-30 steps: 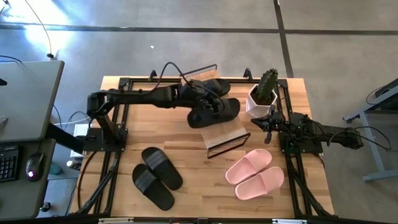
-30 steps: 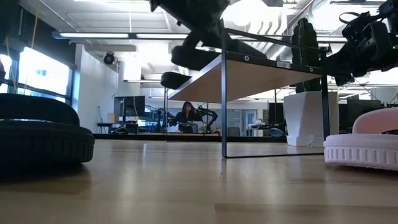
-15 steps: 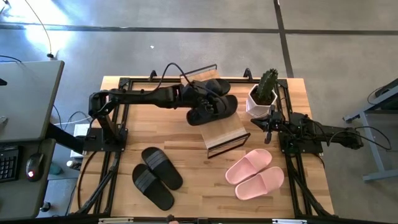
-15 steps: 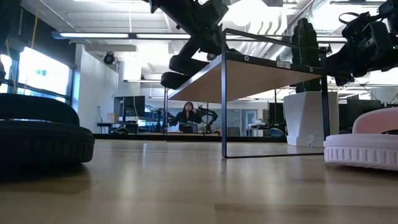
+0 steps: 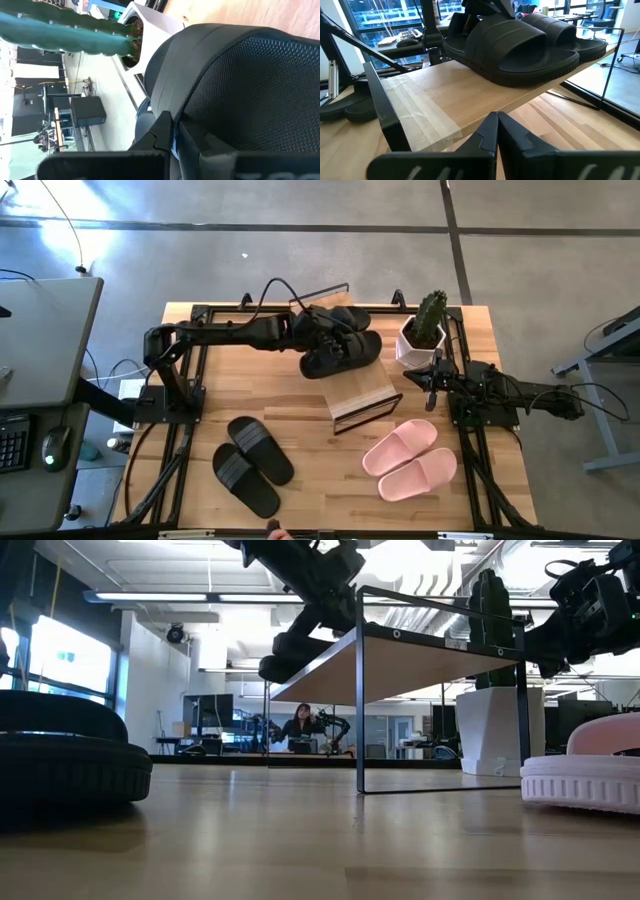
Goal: Pick and place slides into the shelf
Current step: Put the black slide on the shelf
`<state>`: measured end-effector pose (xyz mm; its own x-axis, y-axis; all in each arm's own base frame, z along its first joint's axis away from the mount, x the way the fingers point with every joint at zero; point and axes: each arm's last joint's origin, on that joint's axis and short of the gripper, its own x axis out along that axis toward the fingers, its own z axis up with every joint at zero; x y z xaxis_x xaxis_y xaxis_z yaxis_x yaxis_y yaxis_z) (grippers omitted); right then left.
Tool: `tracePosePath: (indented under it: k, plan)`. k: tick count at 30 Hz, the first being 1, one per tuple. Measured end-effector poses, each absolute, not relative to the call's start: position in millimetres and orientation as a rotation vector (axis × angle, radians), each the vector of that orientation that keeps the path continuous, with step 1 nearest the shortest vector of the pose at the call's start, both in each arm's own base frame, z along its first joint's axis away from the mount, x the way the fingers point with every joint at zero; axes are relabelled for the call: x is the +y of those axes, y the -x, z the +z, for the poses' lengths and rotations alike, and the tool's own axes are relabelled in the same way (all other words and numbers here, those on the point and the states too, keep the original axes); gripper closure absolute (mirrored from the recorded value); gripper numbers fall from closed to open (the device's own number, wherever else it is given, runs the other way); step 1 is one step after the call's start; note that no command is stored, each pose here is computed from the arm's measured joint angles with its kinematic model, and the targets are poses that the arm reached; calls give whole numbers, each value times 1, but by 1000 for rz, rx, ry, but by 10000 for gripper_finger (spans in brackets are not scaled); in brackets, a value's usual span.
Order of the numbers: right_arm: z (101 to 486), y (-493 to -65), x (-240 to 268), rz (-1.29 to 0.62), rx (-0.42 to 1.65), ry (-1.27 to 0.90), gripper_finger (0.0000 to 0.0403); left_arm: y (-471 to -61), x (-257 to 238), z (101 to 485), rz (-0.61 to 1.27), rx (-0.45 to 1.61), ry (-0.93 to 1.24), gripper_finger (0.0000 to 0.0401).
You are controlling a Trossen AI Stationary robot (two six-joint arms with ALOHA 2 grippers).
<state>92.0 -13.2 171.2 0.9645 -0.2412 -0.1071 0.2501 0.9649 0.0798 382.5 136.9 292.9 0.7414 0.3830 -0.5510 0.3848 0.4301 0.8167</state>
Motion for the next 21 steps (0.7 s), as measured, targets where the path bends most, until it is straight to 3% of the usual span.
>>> tracePosePath:
  k: [21]
  plan:
    - [171, -92, -13, -249, 97, -93, 402, -383, 139, 295, 23, 760, -1157, 344]
